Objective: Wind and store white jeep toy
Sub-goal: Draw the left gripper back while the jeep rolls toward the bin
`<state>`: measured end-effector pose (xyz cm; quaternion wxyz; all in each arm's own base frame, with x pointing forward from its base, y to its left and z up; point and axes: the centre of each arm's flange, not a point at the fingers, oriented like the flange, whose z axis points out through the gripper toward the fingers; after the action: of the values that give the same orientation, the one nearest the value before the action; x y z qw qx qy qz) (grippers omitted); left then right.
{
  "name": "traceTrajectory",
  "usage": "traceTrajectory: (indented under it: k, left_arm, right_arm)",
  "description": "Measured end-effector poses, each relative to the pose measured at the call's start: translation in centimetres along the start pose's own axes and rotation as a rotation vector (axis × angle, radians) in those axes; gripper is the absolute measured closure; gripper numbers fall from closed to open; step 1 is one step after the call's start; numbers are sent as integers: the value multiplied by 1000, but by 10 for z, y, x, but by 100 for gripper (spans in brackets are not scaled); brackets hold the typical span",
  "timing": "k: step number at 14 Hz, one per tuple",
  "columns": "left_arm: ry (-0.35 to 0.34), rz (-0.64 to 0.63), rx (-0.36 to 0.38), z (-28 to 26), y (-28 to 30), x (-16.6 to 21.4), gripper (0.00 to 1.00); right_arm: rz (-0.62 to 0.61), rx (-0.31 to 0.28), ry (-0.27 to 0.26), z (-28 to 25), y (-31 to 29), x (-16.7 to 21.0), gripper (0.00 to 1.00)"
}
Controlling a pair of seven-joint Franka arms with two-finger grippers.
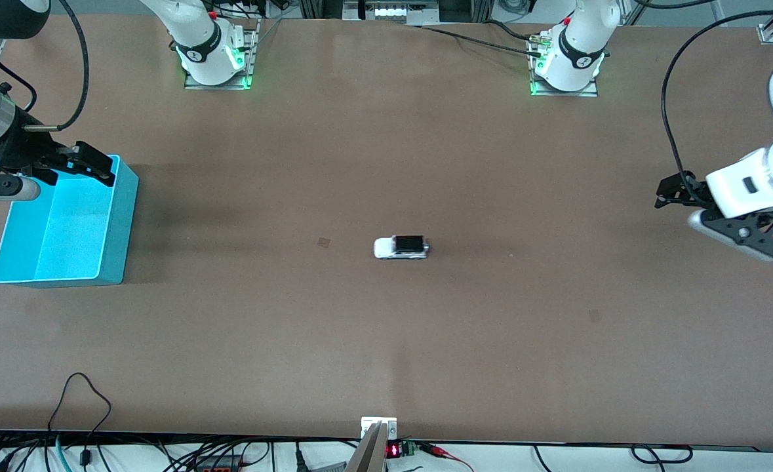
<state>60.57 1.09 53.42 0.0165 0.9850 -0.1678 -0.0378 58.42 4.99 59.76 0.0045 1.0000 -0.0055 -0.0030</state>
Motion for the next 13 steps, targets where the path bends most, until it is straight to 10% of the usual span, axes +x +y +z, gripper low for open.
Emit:
traceTrajectory:
  k: [5,13]
  left_arm:
    - [47,-278,13,-32,-10,-58,0]
    - [52,-299,8,-21,-5,-73,0]
  right_arm:
    - [0,0,0,0,0,0,0]
    - [-1,0,-1,0,-1,0,0]
